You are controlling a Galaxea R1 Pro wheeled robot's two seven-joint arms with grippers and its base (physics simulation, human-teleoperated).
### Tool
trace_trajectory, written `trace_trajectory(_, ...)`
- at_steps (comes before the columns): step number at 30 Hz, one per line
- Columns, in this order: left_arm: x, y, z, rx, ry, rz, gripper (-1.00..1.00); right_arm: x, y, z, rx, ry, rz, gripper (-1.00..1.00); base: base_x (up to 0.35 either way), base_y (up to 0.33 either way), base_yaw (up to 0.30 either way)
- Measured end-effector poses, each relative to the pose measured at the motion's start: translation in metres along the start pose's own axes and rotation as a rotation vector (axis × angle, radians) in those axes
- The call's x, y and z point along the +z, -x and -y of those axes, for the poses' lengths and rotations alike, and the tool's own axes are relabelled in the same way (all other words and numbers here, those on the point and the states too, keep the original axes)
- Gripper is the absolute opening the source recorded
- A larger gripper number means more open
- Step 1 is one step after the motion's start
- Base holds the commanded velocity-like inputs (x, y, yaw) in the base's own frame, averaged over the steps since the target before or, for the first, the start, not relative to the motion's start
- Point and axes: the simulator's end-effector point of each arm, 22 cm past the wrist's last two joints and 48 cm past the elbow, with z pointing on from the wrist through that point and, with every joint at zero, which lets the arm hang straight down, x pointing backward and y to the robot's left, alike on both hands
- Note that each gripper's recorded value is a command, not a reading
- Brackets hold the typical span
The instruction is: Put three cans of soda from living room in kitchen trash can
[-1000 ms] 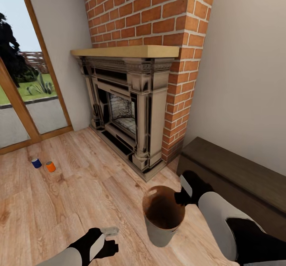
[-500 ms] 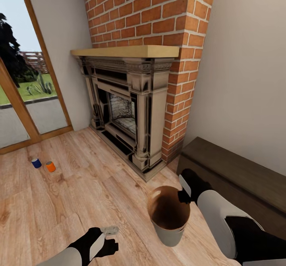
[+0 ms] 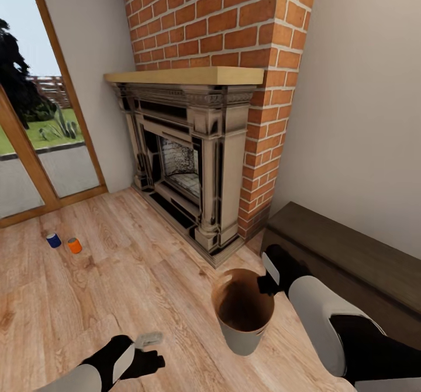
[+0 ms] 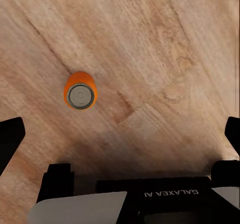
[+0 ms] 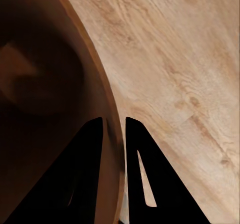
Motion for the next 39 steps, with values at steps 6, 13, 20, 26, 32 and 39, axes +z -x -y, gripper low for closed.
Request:
trace_trajectory(6, -0.001, 0.0, 0.002, -0.001, -0.03, -0.001, 1.0, -0.021, 0.025, -0.006, -0.019, -0.007, 0.041, -1.0, 0.0, 0.0, 0.0)
trace_trajectory(13, -0.002, 0.003, -0.003, -0.004, -0.029, 0.007, 1.0, -0.026, 0.029, -0.013, -0.021, 0.006, 0.044, -1.0, 0.0, 0.0, 0.0)
trace_trajectory(20, -0.003, 0.005, -0.011, -0.007, -0.015, 0.013, 1.0, -0.026, 0.029, -0.017, -0.016, 0.019, 0.042, -1.0, 0.0, 0.0, 0.0)
trace_trajectory(26, -0.004, 0.006, -0.016, -0.009, -0.008, 0.016, 1.0, -0.026, 0.029, -0.013, -0.026, 0.002, 0.045, -1.0, 0.0, 0.0, 0.0)
trace_trajectory(32, -0.004, 0.007, -0.017, -0.004, -0.008, 0.017, 1.0, -0.026, 0.029, -0.014, -0.021, 0.008, 0.043, -1.0, 0.0, 0.0, 0.0)
trace_trajectory(39, -0.004, 0.006, -0.014, -0.011, -0.015, 0.013, 1.0, -0.026, 0.029, -0.015, -0.021, 0.011, 0.043, -1.0, 0.0, 0.0, 0.0)
